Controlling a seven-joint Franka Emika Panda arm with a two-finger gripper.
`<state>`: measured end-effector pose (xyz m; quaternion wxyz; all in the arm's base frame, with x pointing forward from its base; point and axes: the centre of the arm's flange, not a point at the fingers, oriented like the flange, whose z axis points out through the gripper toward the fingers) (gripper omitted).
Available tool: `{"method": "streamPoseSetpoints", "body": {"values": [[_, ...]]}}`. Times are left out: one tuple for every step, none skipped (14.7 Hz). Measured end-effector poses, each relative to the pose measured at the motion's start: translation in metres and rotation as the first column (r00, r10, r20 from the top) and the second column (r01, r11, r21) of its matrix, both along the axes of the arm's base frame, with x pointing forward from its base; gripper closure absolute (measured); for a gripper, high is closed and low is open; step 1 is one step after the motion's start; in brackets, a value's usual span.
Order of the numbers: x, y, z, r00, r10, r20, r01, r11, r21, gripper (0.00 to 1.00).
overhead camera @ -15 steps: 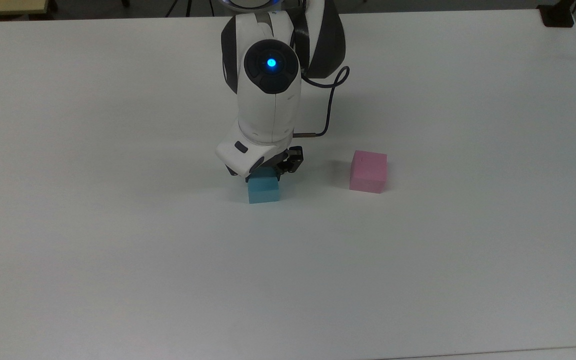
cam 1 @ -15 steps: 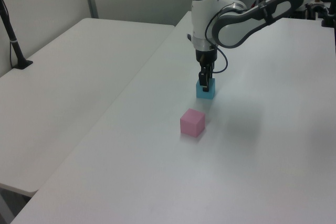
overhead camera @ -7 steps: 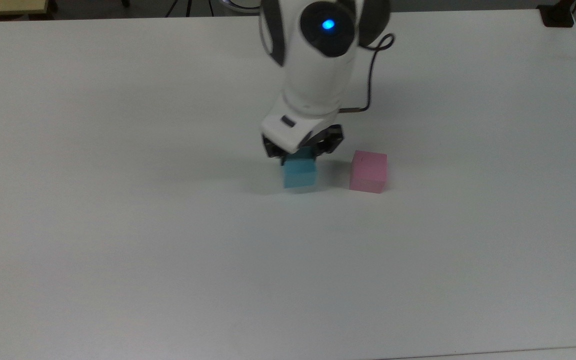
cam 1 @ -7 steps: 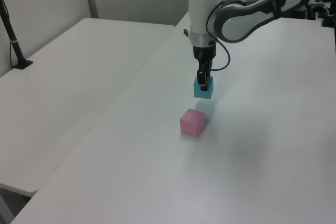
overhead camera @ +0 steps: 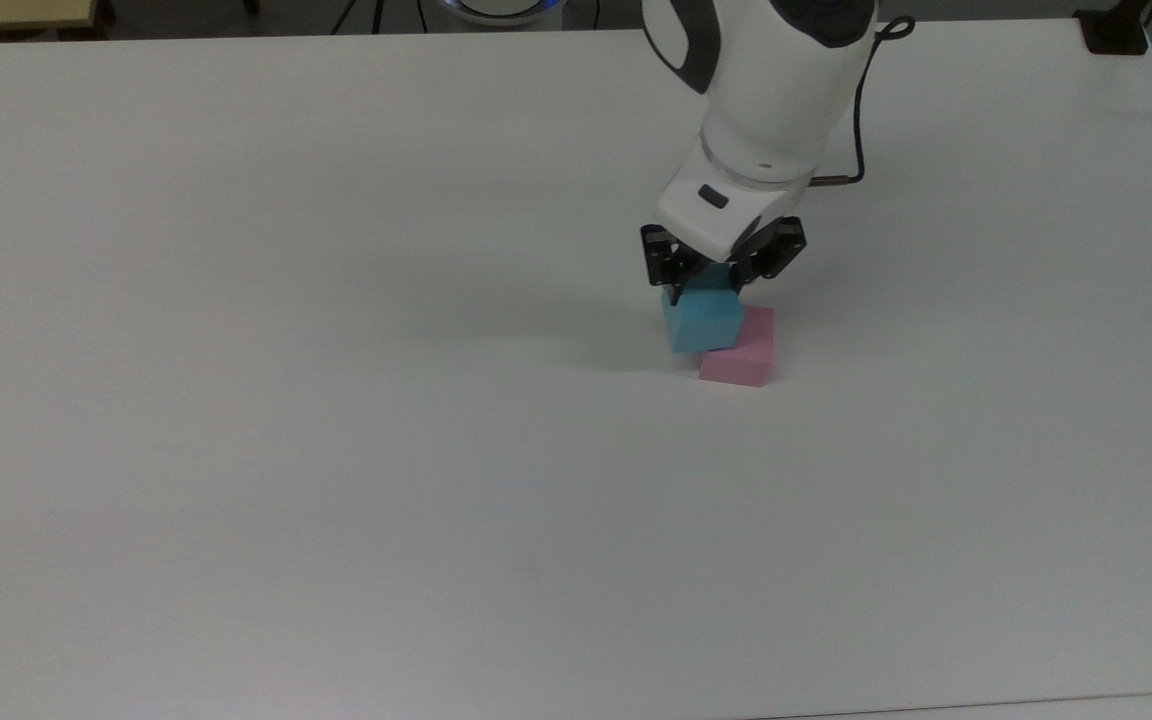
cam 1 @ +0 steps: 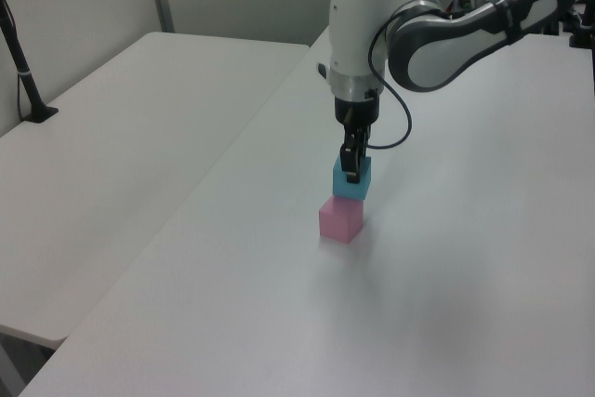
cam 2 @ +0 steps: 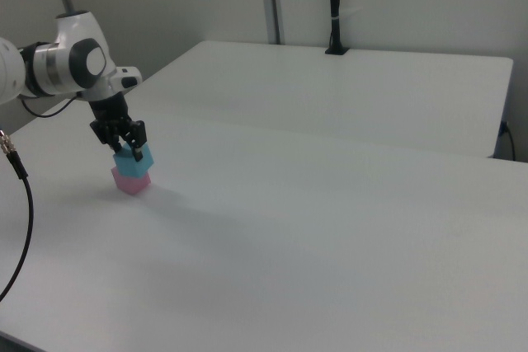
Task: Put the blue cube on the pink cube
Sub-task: 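Lift the blue cube and carry it over the pink cube, then lower the blue cube onto the pink cube and open the gripper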
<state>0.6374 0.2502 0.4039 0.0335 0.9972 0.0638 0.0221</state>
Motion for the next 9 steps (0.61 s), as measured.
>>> {"method": "streamPoseSetpoints", "body": {"values": [[-0.002,0.01,-0.002,1.0,-0.008,0.008,0.008,1.0,0.008,0.46],[-0.003,0.02,-0.003,0.999,-0.019,0.027,0.019,1.0,0.021,0.46],[-0.004,0.029,-0.005,0.999,-0.026,0.04,0.025,0.999,0.03,0.46],[-0.006,0.036,-0.006,0.998,-0.031,0.046,0.029,0.999,0.035,0.46],[-0.006,0.039,-0.005,0.998,-0.034,0.051,0.032,0.999,0.039,0.46],[-0.006,0.04,-0.005,0.998,-0.035,0.054,0.033,0.999,0.041,0.45],[-0.006,0.041,-0.006,0.998,-0.035,0.056,0.032,0.999,0.042,0.38],[-0.006,0.042,-0.008,0.998,-0.034,0.056,0.032,0.999,0.043,0.29],[-0.005,0.042,-0.01,0.998,-0.034,0.055,0.032,0.999,0.044,0.19]]}}
